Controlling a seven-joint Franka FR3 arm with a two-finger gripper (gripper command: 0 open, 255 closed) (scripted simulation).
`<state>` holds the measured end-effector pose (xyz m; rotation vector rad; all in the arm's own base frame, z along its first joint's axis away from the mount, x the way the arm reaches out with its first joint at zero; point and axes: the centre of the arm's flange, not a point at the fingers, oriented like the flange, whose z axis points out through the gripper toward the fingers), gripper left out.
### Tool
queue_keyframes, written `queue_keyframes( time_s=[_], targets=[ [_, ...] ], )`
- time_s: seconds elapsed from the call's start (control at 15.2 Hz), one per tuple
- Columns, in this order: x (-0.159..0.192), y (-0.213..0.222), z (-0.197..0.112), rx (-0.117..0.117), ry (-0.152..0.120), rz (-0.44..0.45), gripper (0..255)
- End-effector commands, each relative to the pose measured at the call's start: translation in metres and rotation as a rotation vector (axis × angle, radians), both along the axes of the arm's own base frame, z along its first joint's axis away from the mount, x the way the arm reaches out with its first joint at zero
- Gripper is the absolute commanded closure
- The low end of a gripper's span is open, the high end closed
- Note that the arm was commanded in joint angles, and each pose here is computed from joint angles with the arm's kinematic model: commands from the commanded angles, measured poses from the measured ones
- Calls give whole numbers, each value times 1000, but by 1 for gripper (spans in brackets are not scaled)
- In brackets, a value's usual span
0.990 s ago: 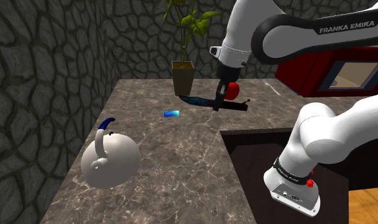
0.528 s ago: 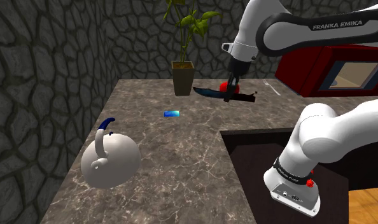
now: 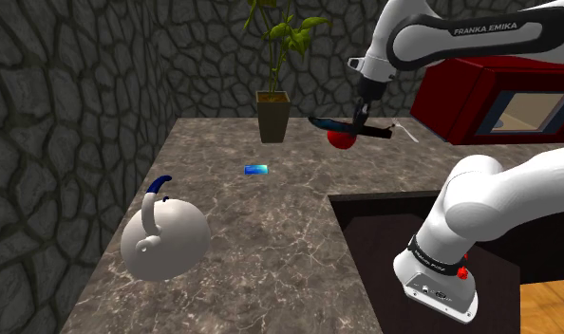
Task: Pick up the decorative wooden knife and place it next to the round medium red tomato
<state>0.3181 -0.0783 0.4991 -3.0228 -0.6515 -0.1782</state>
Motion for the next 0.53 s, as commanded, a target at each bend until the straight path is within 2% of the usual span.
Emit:
queue_keyframes(
  time_s=[0.0, 0.46],
  targets=[
    [4, -23, 0, -1, 0, 1, 255],
    [4, -23, -37, -1, 0, 1, 255]
  ],
)
